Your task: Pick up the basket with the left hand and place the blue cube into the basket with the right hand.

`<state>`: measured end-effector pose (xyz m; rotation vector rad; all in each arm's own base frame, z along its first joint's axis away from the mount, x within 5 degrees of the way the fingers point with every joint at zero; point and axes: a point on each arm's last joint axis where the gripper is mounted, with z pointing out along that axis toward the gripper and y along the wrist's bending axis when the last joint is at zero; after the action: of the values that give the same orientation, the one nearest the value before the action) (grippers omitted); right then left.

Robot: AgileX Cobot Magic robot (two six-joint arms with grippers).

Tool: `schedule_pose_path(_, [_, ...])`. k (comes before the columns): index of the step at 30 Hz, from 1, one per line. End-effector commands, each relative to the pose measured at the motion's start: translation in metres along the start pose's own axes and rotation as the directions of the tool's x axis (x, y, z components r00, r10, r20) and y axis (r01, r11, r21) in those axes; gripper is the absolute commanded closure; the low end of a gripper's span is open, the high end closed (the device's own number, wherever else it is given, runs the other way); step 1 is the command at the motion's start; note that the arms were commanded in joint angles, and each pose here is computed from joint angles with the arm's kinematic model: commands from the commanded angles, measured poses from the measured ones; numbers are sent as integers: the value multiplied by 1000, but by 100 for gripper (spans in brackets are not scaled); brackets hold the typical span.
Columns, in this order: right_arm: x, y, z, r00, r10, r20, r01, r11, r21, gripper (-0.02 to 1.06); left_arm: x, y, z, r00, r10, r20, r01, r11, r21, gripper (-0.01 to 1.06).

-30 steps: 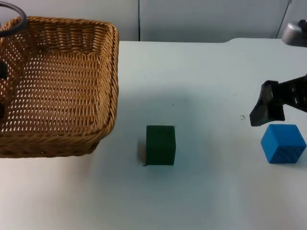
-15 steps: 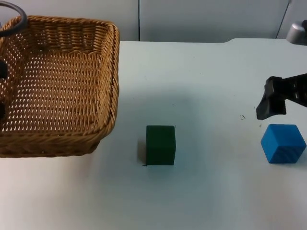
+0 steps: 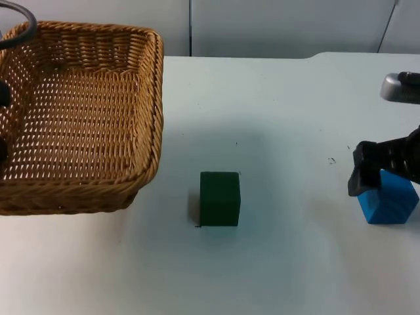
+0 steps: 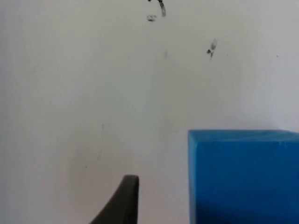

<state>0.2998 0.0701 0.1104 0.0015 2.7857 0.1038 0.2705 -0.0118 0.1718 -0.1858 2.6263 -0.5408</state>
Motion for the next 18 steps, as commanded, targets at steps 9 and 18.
schedule_pose_path(9, [-2,-1,15,1000,10,25,-10,1000,-6,11,-1,-2,-4,1000,-12,12,11,1000,16,105])
schedule_pose_path(18, [-3,0,15,999,38,36,-38,999,-10,59,0,-3,-4,1000,-11,11,11,1000,18,105])
